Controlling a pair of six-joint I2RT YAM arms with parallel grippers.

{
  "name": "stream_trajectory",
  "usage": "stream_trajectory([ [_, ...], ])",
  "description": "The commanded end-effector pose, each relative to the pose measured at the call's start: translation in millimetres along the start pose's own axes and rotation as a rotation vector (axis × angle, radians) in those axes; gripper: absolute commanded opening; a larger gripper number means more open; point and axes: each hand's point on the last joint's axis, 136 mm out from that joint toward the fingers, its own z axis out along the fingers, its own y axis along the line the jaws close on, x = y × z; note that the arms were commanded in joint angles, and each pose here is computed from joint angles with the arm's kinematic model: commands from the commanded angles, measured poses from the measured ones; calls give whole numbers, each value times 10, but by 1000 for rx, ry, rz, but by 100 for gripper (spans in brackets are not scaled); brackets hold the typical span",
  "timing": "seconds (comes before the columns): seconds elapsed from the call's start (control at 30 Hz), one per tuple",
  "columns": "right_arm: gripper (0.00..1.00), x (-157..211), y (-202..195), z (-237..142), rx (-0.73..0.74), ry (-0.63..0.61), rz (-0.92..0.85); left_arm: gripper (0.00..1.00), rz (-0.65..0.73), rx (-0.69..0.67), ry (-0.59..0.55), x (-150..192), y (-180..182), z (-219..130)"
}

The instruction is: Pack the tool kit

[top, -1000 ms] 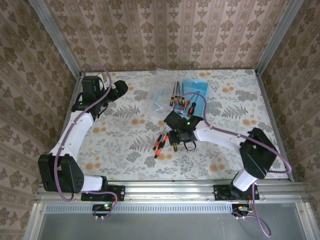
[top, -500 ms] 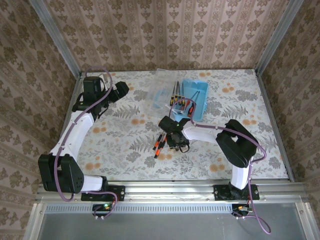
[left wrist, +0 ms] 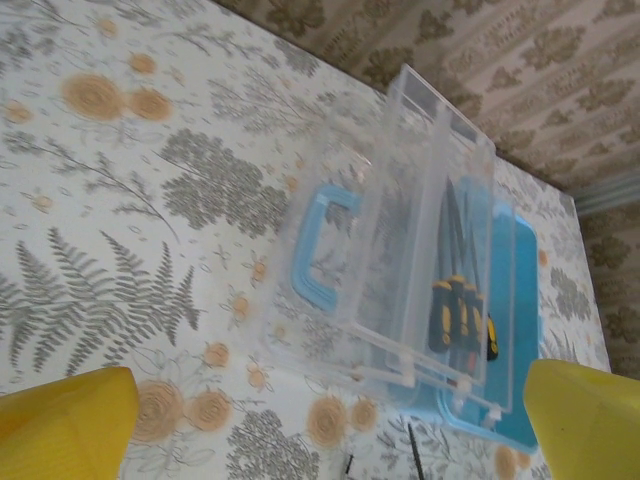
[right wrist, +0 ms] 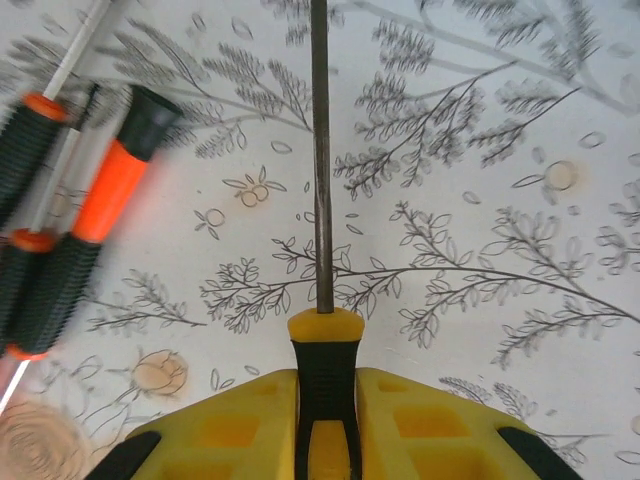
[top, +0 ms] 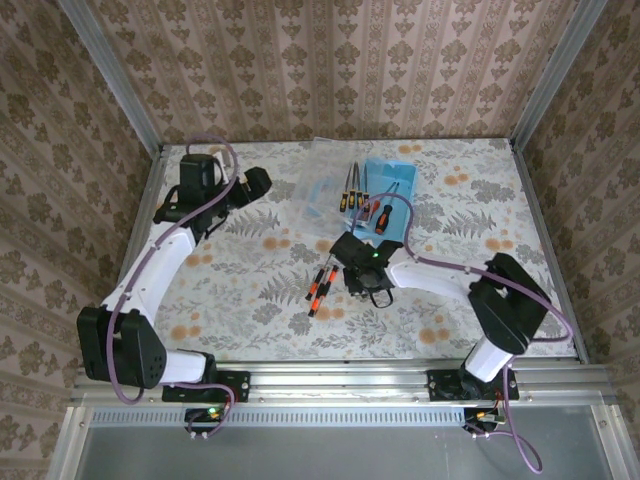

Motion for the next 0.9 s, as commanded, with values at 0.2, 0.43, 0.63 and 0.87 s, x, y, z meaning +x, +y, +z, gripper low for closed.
stream_trajectory([
  [0.2, 22, -203, -309, -634, -25, -152, 66, 100, 62, -16, 5, -5, -48, 2],
  [0.43, 22, -658, -479, -1075, -106, -262, 136, 100, 64, -28, 15, 11, -18, 30],
  [0.63, 22, -1370, -517, -1057, -186, -288, 217, 100, 67, -37, 13, 9, 0, 31],
  [0.87, 21, -2017, -257, -675, -340, -227, 328, 100, 73, -42, 9, 2, 3, 17],
])
